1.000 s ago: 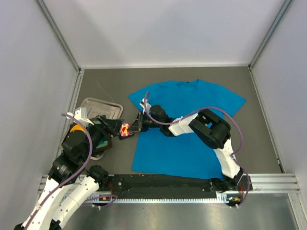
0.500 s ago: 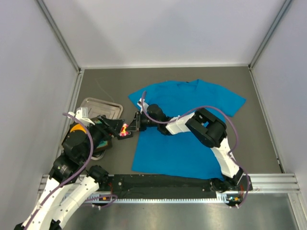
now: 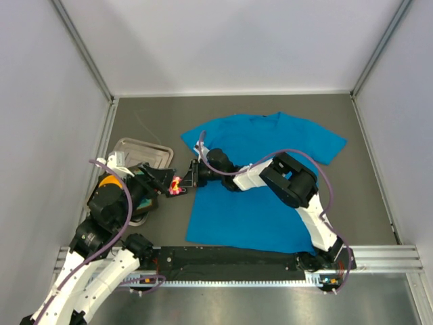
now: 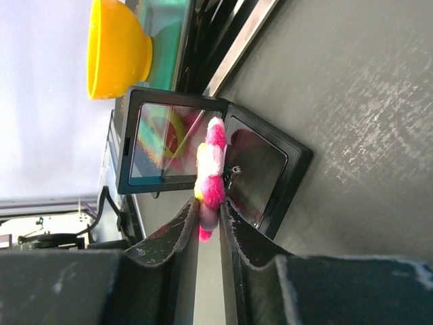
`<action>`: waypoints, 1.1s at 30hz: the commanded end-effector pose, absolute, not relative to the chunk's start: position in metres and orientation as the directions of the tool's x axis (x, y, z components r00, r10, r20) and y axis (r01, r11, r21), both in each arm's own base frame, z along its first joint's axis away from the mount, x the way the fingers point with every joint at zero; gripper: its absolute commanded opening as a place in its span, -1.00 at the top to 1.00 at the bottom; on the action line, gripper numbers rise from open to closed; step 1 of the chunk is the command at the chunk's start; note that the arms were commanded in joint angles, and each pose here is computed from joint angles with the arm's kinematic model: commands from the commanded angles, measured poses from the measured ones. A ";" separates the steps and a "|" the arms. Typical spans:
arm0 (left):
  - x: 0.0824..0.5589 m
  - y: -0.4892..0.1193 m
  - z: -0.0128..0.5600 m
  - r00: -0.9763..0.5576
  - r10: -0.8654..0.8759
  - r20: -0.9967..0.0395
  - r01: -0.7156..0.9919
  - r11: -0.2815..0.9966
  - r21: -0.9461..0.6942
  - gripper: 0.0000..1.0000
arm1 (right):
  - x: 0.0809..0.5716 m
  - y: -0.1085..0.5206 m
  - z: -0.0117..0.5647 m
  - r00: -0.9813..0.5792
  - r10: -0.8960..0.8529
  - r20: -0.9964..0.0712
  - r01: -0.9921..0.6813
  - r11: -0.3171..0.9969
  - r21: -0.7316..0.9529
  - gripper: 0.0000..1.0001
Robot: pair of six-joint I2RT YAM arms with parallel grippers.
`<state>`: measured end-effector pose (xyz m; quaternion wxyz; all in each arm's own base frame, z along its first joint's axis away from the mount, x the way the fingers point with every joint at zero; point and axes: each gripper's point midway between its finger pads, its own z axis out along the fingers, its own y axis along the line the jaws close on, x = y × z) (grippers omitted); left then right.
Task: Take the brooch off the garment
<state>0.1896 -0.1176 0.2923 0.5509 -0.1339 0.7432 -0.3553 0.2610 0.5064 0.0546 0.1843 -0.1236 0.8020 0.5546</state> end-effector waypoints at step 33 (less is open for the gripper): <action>0.189 -0.128 0.303 -0.352 -0.588 -0.728 0.262 0.685 -0.680 -0.60 | 0.254 0.485 0.098 -0.888 -0.020 -0.460 -0.410 0.490 0.769 -0.08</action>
